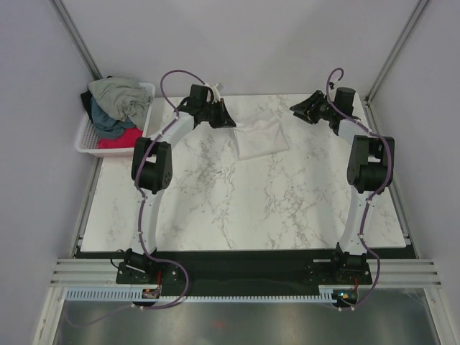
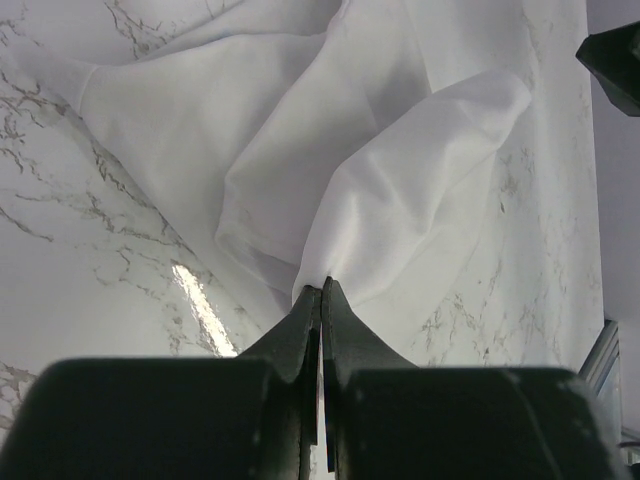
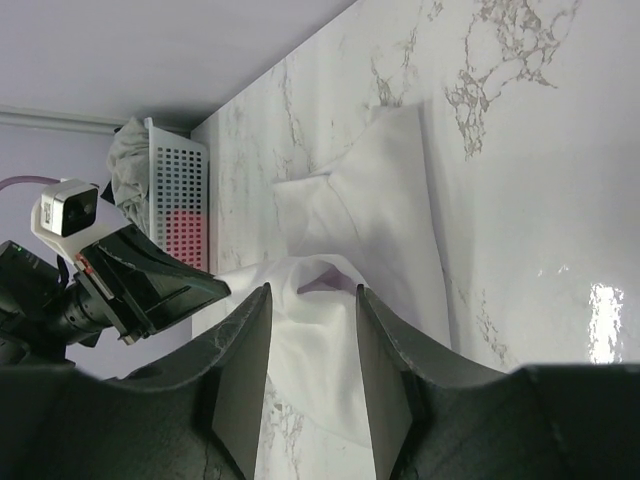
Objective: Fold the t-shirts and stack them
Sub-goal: Fold the tshirt
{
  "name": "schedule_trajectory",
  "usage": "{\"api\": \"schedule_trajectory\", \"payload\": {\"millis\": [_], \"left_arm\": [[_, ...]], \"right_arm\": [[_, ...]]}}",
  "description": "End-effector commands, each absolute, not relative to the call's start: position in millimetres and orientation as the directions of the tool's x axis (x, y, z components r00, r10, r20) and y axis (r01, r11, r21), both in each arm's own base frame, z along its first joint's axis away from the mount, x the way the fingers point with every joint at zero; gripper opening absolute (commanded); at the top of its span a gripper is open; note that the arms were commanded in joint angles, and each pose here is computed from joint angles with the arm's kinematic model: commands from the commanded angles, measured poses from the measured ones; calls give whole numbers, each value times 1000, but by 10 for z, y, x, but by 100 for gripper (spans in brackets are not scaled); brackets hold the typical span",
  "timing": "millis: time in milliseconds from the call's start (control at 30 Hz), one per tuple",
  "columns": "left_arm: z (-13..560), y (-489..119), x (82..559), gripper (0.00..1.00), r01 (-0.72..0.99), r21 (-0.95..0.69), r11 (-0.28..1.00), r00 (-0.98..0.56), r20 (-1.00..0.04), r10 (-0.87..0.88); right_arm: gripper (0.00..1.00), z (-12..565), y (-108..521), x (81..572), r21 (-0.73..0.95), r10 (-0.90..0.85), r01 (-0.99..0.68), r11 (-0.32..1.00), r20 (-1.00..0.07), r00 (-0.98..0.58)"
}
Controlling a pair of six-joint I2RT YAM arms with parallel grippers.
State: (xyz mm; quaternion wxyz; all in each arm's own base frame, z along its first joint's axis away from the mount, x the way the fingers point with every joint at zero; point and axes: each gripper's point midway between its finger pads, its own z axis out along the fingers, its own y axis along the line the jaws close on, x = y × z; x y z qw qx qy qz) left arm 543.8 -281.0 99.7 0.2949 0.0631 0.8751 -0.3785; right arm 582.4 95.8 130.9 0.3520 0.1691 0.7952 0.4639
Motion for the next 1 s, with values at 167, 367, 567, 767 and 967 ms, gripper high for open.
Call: {"api": "schedule_trajectory", "payload": {"millis": [167,367,567,767,967], "left_arm": [[1637,-2830,5449,2,444,-578,685,-725,-680,-104],[1670,-2871,5397,2,449,-587,674,-731,-675,-102],[1620,-2917,5358,2,448,-591,671,-739,-667,-94],[1595,-2955,5342,2,450,-589,671,-741,-665,-88],[1581,-2965,5331,2,450,-587,673,-742,-665,-83]], "right_arm": [[50,1328,1129,5765,857,551,-109,503,-415,-724],[51,1195,1254,5788,863,538,-100,496,-395,-745],[52,1015,1418,5764,866,514,-90,491,-372,-773],[51,1001,1639,5771,866,486,-114,486,-377,-788],[50,1075,1668,5833,865,488,-137,482,-395,-778]]}}
